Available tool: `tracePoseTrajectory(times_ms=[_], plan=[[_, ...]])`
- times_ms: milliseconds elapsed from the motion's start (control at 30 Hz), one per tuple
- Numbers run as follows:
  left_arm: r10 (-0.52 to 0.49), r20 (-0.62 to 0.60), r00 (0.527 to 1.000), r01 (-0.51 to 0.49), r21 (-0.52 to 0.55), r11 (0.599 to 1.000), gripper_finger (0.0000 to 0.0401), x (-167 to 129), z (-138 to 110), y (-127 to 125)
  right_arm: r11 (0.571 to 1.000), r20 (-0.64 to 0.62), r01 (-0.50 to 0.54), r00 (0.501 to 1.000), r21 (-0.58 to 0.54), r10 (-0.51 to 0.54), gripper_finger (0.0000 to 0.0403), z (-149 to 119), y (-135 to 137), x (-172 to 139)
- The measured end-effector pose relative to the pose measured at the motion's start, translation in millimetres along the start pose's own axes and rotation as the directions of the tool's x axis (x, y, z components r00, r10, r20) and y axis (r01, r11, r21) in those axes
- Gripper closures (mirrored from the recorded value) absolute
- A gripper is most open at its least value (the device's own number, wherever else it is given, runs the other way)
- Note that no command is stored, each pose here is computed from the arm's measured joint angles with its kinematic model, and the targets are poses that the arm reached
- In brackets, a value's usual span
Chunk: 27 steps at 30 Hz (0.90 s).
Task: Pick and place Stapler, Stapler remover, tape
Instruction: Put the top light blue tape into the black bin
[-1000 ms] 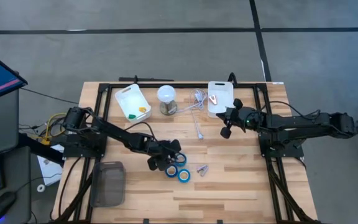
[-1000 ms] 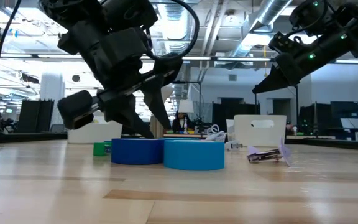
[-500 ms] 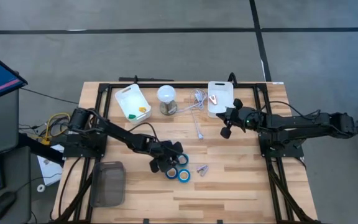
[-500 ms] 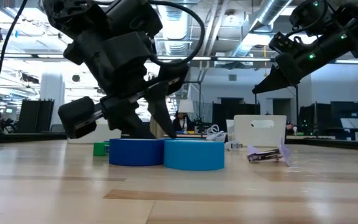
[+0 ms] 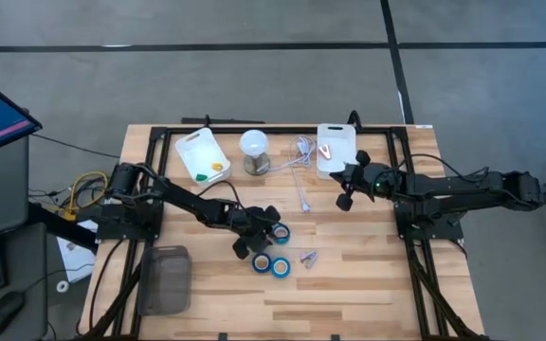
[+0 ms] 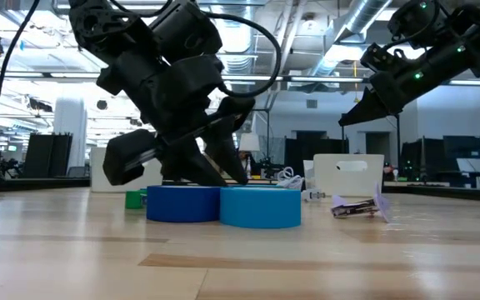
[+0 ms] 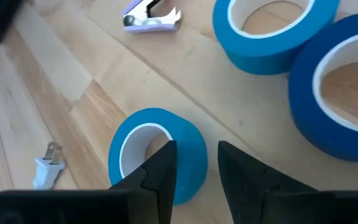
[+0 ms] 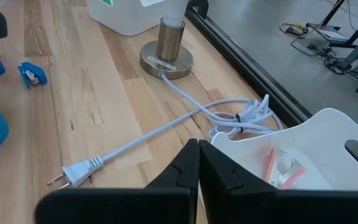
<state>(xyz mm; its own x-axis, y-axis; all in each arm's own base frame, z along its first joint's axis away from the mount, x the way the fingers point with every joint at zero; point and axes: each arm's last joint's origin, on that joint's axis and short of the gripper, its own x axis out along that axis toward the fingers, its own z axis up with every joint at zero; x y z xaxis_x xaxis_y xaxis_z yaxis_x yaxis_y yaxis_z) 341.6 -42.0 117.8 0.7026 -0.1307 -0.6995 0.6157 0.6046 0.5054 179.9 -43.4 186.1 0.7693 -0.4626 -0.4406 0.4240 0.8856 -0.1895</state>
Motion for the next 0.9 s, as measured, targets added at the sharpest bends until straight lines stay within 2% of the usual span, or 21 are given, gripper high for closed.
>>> tracePoseTrajectory(times_ms=[400,567,733,900], plan=[[0.039,0.005,0.999,-0.039,-0.003,0.999,0.0293,-0.6,6.8,8.3,1.0,0.0,0.0,1.0,0.0,0.0,0.0403,0.0,0.0,0.0],[-0.018,-0.023,1.0,0.016,-0.091,0.996,0.0293,-0.9,-1.4,7.6,1.0,0.0,0.0,1.0,0.0,0.0,0.0403,0.0,0.0,0.0],[-0.004,-0.035,0.999,0.0,-0.117,0.993,0.0293,-1.7,-8.5,14.5,1.0,0.0,0.0,1.0,0.0,0.0,0.0403,0.0,0.0,0.0],[-0.005,-0.034,0.999,-0.002,-0.192,0.981,0.0293,-1.3,-15.9,19.9,1.0,0.001,-0.001,1.0,0.0,0.001,0.0403,0.0,0.1,0.0]])
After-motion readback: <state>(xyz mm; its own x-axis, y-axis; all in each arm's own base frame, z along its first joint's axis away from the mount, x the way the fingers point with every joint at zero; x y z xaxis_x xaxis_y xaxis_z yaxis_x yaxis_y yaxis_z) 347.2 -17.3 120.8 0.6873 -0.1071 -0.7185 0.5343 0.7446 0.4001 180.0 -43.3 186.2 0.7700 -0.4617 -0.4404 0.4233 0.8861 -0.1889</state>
